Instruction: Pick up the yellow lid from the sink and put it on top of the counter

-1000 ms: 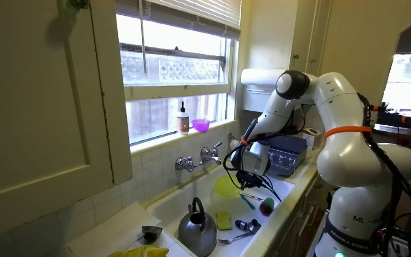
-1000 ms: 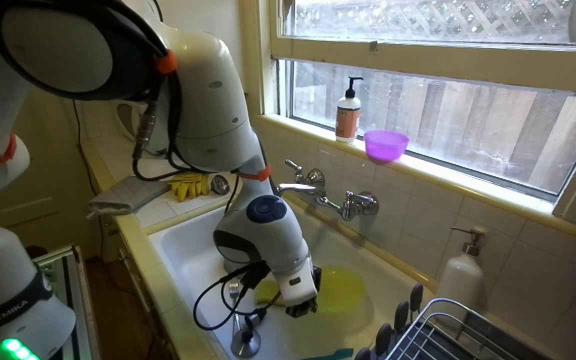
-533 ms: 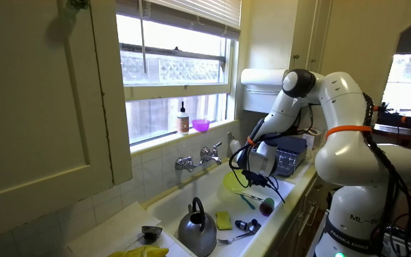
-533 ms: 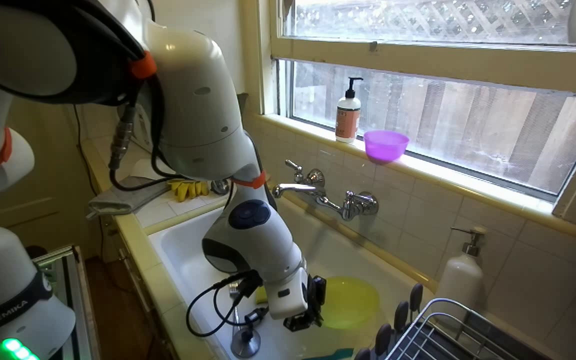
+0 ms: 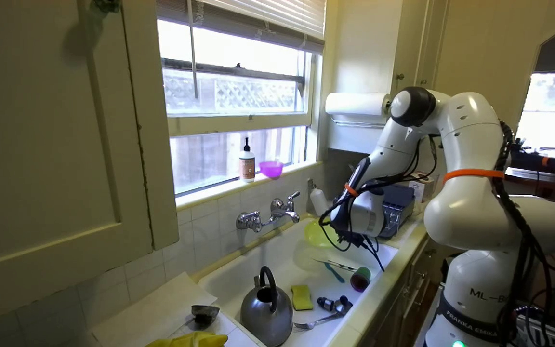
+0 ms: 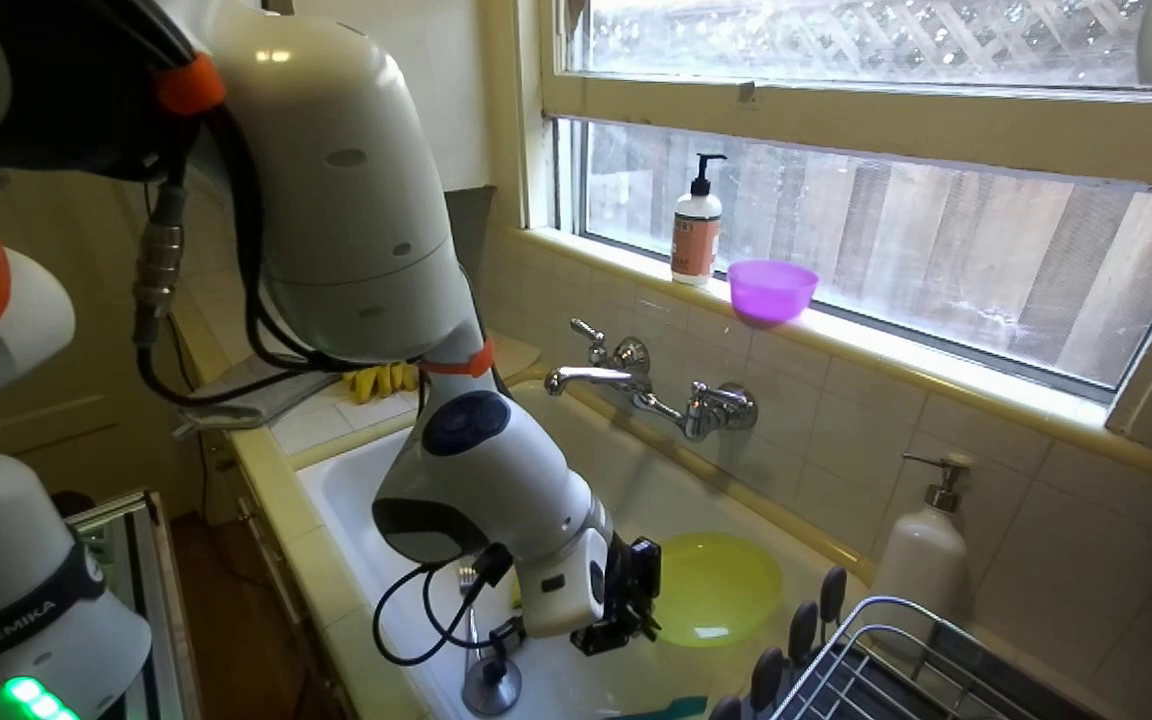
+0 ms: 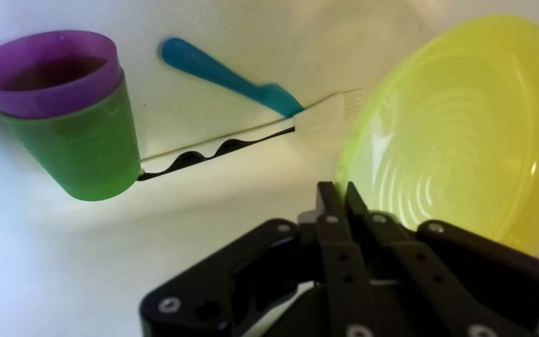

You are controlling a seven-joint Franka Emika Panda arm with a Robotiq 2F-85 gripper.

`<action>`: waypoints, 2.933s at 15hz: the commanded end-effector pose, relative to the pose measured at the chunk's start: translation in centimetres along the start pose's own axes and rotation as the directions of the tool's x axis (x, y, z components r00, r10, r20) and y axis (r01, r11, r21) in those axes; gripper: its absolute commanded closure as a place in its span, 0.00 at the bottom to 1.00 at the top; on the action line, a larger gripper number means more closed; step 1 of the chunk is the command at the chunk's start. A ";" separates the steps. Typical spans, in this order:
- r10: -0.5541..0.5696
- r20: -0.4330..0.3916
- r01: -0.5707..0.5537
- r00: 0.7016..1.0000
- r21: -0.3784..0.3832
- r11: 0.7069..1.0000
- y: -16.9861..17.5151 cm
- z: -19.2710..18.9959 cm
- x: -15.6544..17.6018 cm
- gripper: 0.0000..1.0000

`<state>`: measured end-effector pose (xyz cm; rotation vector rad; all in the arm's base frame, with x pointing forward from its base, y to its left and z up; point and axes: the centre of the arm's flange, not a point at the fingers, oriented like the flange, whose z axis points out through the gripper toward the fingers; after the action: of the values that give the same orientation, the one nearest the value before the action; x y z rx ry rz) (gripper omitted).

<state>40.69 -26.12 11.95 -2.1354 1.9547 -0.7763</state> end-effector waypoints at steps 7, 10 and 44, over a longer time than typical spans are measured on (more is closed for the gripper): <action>0.148 0.098 -0.160 0.984 0.129 0.979 3.6 -3.4 1.7 0.99; 0.171 0.129 -0.190 0.977 0.146 0.971 4.5 -4.0 2.5 0.99; 0.343 0.232 -0.356 0.910 0.015 0.934 6.8 -3.5 6.3 0.99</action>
<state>33.78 -31.93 13.36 -1.7104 2.0339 -0.5215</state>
